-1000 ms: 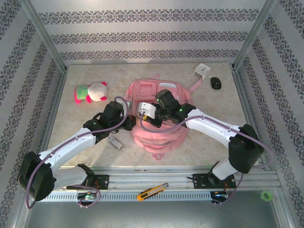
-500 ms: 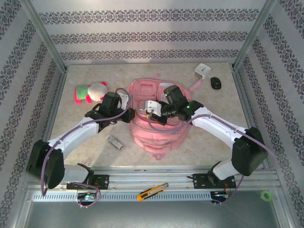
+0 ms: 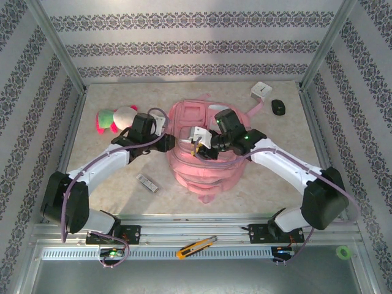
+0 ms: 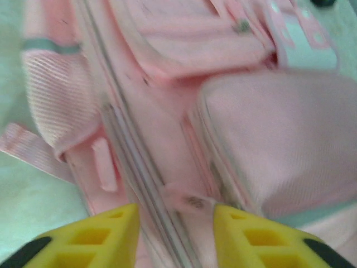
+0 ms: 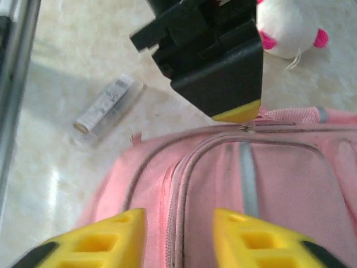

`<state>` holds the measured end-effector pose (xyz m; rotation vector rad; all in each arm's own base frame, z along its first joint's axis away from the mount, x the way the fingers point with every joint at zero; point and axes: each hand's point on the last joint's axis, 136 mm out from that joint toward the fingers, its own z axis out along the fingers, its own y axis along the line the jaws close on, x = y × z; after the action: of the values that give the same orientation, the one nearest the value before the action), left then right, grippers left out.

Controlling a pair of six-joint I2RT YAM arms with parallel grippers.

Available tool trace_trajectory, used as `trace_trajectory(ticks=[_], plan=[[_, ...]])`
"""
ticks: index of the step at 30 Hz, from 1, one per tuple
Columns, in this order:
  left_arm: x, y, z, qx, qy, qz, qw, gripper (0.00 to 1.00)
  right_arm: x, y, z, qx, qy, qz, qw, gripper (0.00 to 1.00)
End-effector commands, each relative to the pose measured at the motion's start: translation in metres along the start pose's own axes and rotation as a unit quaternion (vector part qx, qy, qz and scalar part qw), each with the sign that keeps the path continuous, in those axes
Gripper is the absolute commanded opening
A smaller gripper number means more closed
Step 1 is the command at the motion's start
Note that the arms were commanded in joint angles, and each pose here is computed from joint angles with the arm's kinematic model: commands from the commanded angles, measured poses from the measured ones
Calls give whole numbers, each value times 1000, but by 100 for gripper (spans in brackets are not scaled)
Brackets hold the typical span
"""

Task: Pack the student bag

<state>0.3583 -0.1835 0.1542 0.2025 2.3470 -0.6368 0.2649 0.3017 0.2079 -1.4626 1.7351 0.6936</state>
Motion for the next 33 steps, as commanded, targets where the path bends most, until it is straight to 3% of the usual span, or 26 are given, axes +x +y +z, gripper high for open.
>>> trace_trajectory(ticks=[1, 4, 9, 13, 18, 22, 25, 33], plan=[[-33, 3, -26, -12, -87, -59, 994, 42, -18, 2, -18, 27, -19, 118, 992, 47], [-29, 6, -40, -20, -107, -101, 989, 47, -19, -4, -26, 70, -22, 235, 969, 52], [-10, 16, -54, -44, -98, -134, 985, 50, 6, -8, -38, 127, -33, 431, 893, 55], [7, 14, -47, -36, -58, -149, 986, 51, 33, -6, -47, 158, -42, 499, 851, 59], [22, 17, -31, -33, -24, -173, 984, 54, 80, -32, -82, 225, -76, 593, 769, 64], [30, 25, -15, -39, -18, -194, 980, 52, 134, -51, -109, 288, -58, 630, 719, 66], [45, 30, 1, -36, 0, -208, 978, 43, 157, -54, -113, 300, -55, 637, 708, 66], [77, 23, 16, -11, 23, -219, 975, 26, 153, -47, -72, 203, -85, 645, 731, 64]])
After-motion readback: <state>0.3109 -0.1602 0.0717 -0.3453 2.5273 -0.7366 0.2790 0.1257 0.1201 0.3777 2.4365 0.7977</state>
